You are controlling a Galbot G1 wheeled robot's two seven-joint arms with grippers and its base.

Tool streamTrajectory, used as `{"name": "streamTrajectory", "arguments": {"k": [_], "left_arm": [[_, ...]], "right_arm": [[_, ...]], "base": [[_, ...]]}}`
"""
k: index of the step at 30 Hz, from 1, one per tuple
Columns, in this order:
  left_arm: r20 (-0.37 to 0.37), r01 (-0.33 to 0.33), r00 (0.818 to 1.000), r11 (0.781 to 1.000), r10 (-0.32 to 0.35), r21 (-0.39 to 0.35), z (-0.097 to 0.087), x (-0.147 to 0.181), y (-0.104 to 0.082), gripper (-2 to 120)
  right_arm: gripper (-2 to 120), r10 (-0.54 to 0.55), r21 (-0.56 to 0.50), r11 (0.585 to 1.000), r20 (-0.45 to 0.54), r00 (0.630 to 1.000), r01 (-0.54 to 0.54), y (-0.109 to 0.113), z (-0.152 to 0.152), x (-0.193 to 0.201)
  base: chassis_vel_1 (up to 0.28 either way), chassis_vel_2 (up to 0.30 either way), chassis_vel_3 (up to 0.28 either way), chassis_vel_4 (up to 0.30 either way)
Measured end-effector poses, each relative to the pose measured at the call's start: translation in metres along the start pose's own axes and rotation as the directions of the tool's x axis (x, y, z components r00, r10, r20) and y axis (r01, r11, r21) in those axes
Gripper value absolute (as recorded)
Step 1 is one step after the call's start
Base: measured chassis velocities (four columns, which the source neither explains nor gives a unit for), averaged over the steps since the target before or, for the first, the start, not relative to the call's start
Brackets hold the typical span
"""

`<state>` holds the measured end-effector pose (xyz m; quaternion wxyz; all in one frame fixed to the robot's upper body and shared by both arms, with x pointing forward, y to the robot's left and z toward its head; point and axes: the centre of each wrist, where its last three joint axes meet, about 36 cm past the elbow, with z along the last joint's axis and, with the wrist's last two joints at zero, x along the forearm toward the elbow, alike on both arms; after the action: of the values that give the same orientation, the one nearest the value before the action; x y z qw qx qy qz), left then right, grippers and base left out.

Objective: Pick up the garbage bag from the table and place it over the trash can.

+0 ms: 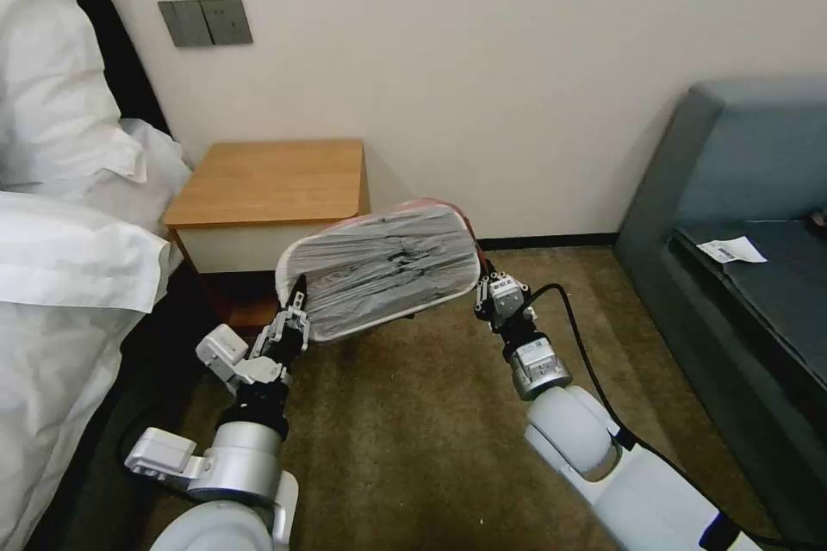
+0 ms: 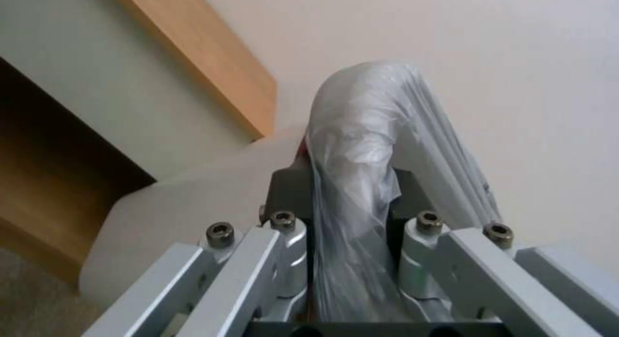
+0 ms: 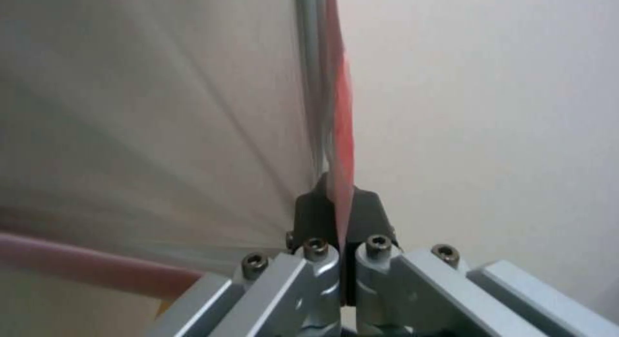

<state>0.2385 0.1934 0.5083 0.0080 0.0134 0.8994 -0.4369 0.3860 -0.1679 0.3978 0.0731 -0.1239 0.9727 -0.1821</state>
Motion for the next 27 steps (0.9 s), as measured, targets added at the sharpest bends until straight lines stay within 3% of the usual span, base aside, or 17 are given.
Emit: {"name": "streamTrajectory", "arguments": {"k": [5, 8, 12, 14, 19, 23, 27], "left_arm": [[0.025, 0.024, 0.999, 0.999, -0.023, -0.026, -0.002, -0.006, 0.009, 15], [0.043, 0.048, 0.998, 0.998, -0.046, -0.043, -0.002, -0.014, 0.018, 13], [0.044, 0.057, 0.998, 0.997, -0.055, -0.056, 0.000, -0.019, 0.023, 12], [0.045, 0.070, 0.997, 0.995, -0.067, -0.071, 0.004, -0.022, 0.029, 12], [0.047, 0.088, 0.995, 0.992, -0.084, -0.091, 0.009, -0.025, 0.036, 12], [0.049, 0.096, 0.995, 0.991, -0.092, -0.093, 0.011, -0.027, 0.040, 12], [0.046, 0.104, 0.994, 0.990, -0.100, -0.094, 0.013, -0.028, 0.044, 12]], "right_arm": [[3, -0.004, 0.002, 1.000, 0.042, 0.999, 0.004, 0.001, -0.007, 0.007], [19, -0.028, 0.001, 1.000, 0.066, 0.997, 0.028, 0.002, -0.018, 0.020], [27, -0.043, -0.002, 0.999, 0.080, 0.996, 0.044, 0.004, -0.024, 0.028], [39, -0.063, -0.001, 0.998, 0.097, 0.993, 0.064, 0.007, -0.030, 0.037], [52, -0.076, 0.009, 0.997, 0.119, 0.990, 0.076, 0.006, -0.034, 0.046], [73, -0.072, 0.039, 0.997, 0.136, 0.988, 0.067, -0.002, -0.033, 0.051], [86, -0.061, 0.044, 0.998, 0.157, 0.986, 0.055, -0.009, -0.037, 0.055]], "base": [[0.000, 0.000, 0.000, 0.000], [0.000, 0.000, 0.000, 0.000], [0.000, 0.000, 0.000, 0.000], [0.000, 0.000, 0.000, 0.000], [0.000, 0.000, 0.000, 0.000], [0.000, 0.000, 0.000, 0.000], [0.000, 0.000, 0.000, 0.000]]}}
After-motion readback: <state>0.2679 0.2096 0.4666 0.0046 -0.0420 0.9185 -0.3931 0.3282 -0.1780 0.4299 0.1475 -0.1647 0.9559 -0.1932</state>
